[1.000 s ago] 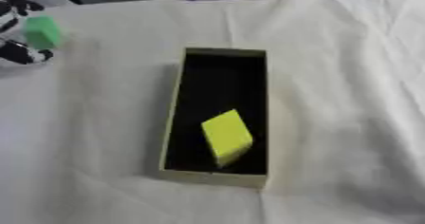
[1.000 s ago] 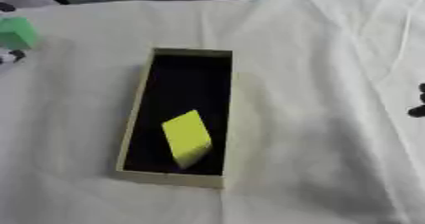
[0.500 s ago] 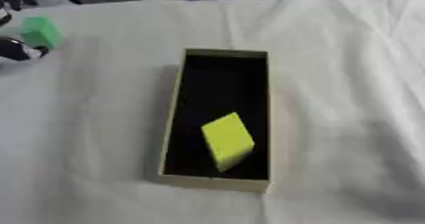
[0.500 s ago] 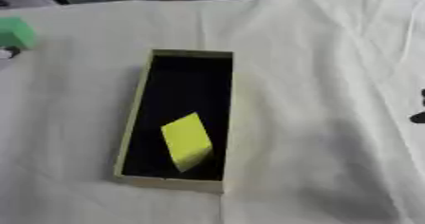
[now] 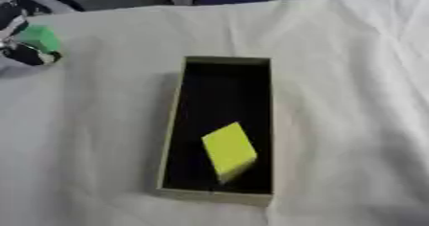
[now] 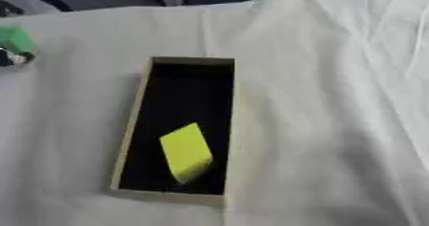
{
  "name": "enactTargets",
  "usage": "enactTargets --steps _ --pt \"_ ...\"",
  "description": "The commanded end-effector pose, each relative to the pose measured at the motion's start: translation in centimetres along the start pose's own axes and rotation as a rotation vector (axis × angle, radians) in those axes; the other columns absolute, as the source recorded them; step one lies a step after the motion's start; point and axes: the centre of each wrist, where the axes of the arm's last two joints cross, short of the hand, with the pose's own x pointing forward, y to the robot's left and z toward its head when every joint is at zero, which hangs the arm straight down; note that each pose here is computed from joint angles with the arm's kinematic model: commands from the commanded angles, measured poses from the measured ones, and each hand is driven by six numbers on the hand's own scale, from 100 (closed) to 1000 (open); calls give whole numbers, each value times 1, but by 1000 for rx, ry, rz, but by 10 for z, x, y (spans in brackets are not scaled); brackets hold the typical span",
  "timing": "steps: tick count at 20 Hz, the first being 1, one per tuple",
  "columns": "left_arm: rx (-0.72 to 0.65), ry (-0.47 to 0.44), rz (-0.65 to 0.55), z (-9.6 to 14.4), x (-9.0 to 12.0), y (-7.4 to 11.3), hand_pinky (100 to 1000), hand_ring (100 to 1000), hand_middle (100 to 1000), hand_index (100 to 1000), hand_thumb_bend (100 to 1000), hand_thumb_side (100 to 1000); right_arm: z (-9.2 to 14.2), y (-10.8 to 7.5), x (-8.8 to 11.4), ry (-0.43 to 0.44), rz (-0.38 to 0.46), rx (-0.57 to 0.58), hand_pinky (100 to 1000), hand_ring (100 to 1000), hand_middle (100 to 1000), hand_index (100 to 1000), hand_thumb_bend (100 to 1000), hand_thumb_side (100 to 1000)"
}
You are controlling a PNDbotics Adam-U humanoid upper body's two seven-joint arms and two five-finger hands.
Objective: Pick up objects on the table and place them in the box.
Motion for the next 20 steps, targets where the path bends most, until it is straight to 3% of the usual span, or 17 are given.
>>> enactTargets --steps 1,9,15,20 --pt "69 47 -33 5 -20 26 766 879 886 896 523 100 -6 -5 2 -30 19 22 830 846 543 830 100 757" --pt "80 77 -70 8 -30 30 768 886 887 884 591 100 -6 -3 2 -29 29 31 831 844 540 830 100 767" --pt "79 62 -42 8 -31 33 763 885 885 888 500 100 -3 -2 2 -17 38 36 832 845 539 830 100 772" --pt "54 87 -26 10 -35 33 752 883 885 888 495 100 -3 -1 3 -17 40 39 832 845 539 830 100 773"
